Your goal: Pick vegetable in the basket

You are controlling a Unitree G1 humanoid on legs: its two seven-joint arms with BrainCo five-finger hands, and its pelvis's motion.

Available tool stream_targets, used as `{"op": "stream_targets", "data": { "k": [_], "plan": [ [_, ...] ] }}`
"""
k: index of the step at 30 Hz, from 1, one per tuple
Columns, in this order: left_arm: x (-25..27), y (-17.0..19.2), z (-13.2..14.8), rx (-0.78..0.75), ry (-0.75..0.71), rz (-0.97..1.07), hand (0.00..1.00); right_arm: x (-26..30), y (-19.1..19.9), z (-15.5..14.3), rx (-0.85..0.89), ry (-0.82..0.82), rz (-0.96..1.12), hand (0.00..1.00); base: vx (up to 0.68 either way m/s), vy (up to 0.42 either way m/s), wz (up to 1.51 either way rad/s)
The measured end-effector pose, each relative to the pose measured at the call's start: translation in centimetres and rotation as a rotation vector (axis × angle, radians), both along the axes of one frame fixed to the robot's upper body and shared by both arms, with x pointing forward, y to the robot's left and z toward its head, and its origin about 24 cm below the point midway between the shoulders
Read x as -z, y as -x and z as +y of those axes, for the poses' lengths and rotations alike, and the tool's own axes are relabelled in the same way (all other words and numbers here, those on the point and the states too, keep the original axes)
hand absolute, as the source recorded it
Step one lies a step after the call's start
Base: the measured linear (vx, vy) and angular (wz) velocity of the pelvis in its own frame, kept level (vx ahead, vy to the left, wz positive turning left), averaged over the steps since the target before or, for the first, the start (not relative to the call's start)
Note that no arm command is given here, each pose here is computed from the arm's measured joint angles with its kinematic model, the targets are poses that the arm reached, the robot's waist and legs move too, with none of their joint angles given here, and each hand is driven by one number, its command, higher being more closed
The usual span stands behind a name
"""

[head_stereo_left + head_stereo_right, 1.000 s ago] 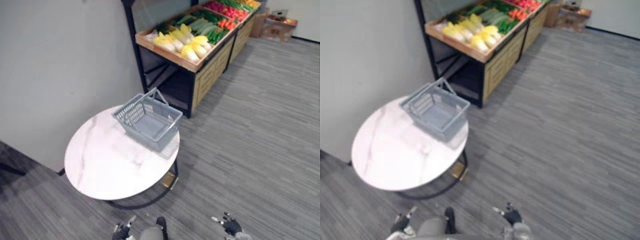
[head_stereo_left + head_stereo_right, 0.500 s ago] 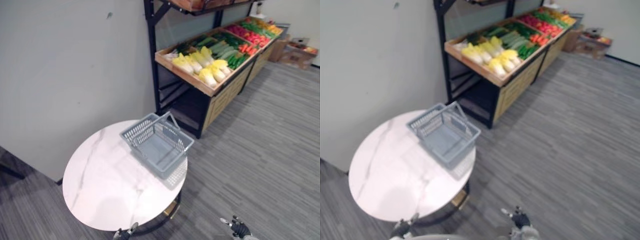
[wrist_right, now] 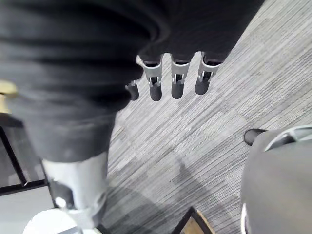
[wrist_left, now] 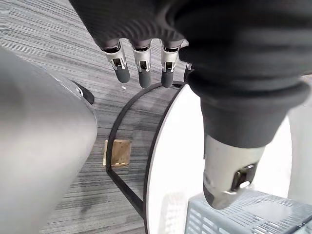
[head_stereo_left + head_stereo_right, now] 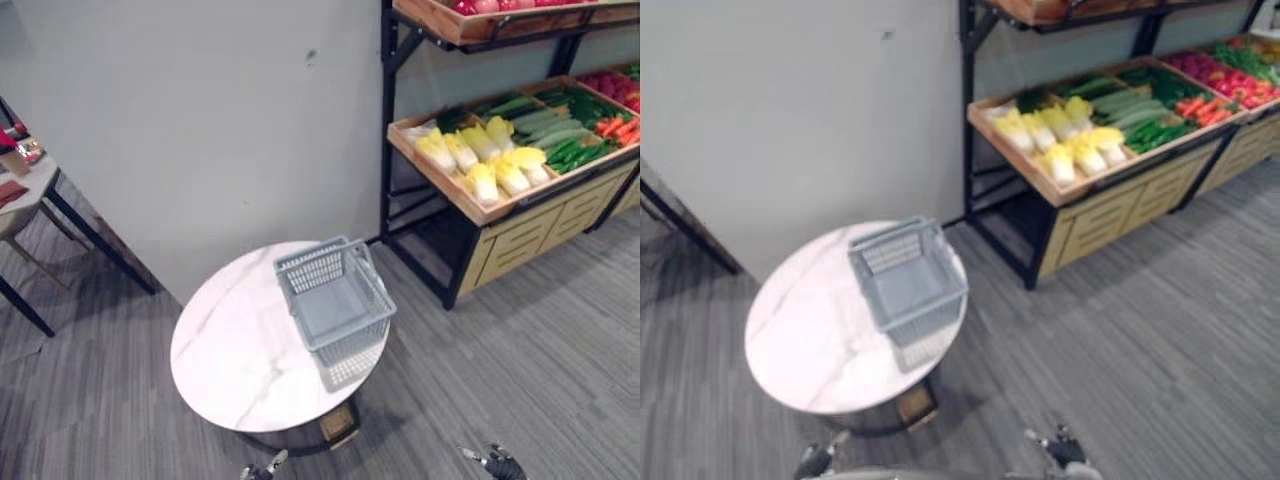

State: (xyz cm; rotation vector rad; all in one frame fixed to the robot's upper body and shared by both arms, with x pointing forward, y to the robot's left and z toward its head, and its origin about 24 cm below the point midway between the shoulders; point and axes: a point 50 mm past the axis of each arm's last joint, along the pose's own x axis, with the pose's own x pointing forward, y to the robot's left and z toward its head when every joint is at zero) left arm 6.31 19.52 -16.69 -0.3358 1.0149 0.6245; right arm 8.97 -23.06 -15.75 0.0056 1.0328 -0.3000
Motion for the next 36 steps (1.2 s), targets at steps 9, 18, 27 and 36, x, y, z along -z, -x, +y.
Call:
{"op": "stream_targets", "data": {
  "k": [9, 18, 27, 36],
  "plan": [
    [-0.1, 0.3, 1.2, 0.033, -0.037, 0.025, 0.00, -0.1, 0.3, -0.7, 0.046, 0.035, -0.003, 0.00, 0.02, 0.150, 0.27],
    [-0.1, 1.4, 2.4, 0.289, -0.092, 0.102, 0.00, -1.7, -4.8, 1.1, -0.170, 0.081, -0.143, 0.00, 0.03, 0.090, -0.35],
    [-0.3, 2.0, 4.2, 0.288, -0.117, 0.143, 0.00, -1.9, -5.7, 1.9, -0.232, 0.069, -0.162, 0.00, 0.05, -0.001, 0.21],
    [-0.1, 2.3, 3.3, 0.228, -0.091, 0.140, 0.00, -4.4, -8.9, 2.9, -0.308, 0.096, -0.337, 0.00, 0.00, -0.076, 0.34]
  ]
}}
